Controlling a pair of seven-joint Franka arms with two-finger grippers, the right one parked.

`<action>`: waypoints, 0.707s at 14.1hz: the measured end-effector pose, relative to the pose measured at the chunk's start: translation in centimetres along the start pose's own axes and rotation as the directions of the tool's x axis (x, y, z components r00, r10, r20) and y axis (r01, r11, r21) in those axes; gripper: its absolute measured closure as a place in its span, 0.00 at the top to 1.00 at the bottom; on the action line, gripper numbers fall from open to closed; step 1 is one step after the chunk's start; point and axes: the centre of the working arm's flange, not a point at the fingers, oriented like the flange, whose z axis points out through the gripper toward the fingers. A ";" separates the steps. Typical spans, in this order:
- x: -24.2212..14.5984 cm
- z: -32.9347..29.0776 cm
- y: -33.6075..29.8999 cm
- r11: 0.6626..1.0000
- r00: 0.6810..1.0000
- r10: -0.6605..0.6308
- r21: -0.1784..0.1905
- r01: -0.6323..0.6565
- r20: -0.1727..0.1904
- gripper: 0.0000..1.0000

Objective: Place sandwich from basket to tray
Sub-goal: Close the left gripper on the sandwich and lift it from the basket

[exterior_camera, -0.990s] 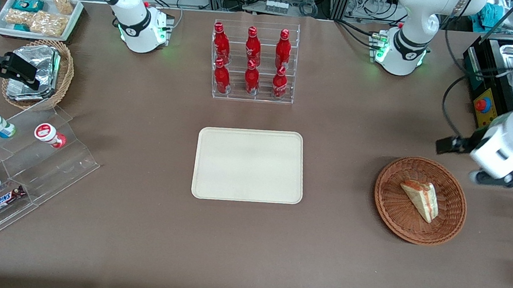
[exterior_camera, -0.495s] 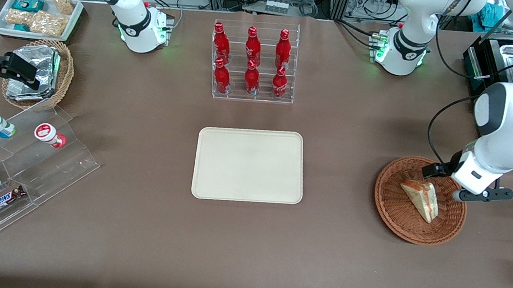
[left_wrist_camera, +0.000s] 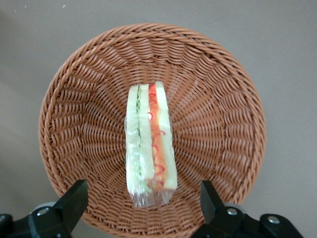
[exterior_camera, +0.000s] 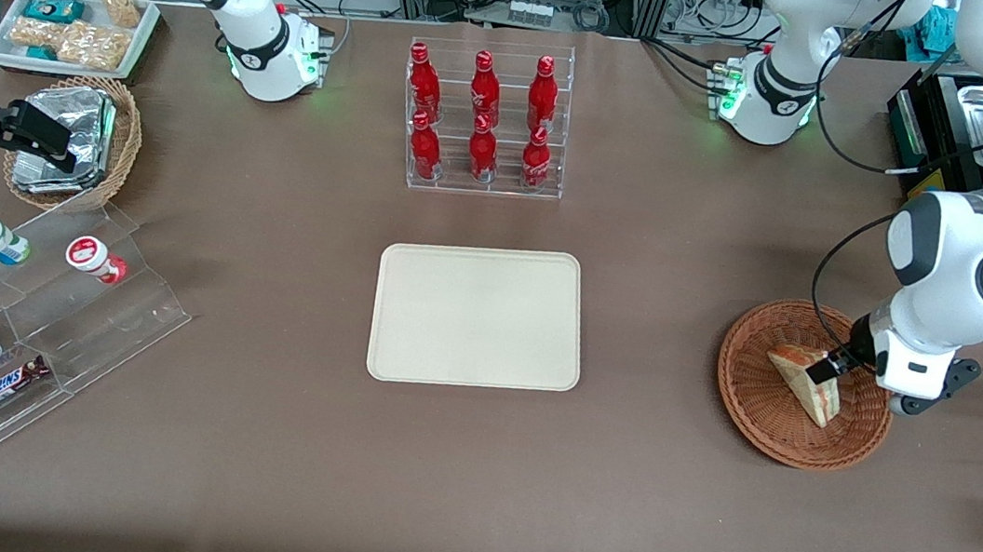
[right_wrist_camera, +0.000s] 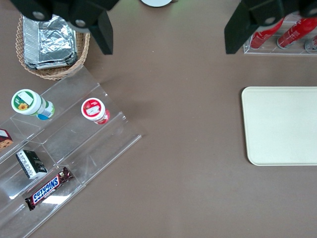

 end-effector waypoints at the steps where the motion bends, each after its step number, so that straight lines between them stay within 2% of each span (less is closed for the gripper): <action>1: 0.2 1.0 0.0 1.000 1.000 -0.019 -0.002 0.019 -0.003 1.00; 3: 0.5 3.3 0.2 0.997 0.997 -0.076 -0.009 0.076 -0.010 1.00; 6: 0.4 6.4 0.2 0.992 0.992 -0.127 0.014 0.127 0.015 0.96; 9: 0.0 6.9 0.0 0.991 0.990 -0.134 0.036 0.132 0.036 0.64; 10: -0.3 6.5 0.0 0.990 0.989 -0.132 0.060 0.128 0.061 0.52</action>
